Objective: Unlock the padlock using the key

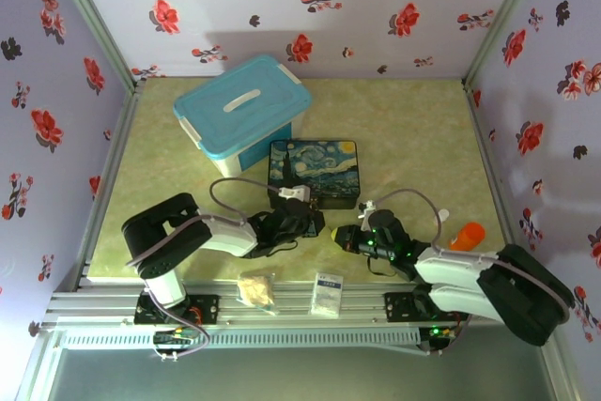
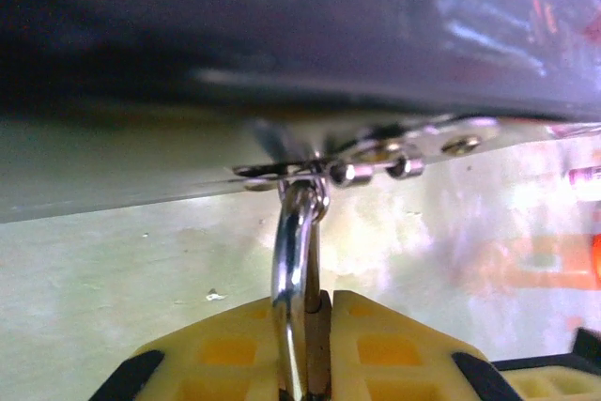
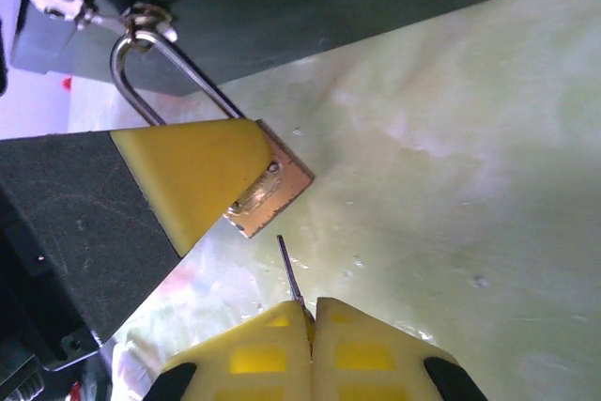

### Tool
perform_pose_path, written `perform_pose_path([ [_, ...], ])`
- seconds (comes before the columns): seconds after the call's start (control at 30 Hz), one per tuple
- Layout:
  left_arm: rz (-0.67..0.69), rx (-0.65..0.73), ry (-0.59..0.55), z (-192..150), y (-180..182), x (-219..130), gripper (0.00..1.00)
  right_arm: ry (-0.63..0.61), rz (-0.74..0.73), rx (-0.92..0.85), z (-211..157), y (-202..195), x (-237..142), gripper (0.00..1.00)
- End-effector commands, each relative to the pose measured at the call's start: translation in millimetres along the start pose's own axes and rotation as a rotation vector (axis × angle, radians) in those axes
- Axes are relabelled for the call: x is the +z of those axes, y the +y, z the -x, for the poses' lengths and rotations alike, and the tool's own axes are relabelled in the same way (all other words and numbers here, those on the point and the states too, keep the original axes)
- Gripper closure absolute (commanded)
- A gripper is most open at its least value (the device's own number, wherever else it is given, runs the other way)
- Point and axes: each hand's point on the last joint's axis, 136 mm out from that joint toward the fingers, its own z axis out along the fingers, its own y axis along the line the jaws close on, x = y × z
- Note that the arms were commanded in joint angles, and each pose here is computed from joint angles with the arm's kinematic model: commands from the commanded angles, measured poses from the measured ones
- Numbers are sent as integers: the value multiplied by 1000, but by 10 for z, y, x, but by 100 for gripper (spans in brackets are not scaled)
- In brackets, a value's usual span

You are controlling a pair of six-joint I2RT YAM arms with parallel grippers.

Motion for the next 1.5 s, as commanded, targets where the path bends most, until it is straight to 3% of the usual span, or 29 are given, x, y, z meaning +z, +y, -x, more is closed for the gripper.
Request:
perform_pose_path([
  [0.0,-165,-90,-66,246,-354,-104,89,35,96,21,-29,152,45,100],
  [0.33,-207,-149,-91,304,-300,-162,93,28,202,49,38,257,107,100],
  [0.5,-243,-195,-116,337,-261,-167,97,20,177,38,49,215,85,100],
  [1.0,-262,-224,-124,337,-230,-183,98,-52,186,40,232,204,-53,100],
  [1.47,-264,-223,-112,371,-311,-147,98,-40,188,5,195,221,-96,100],
])
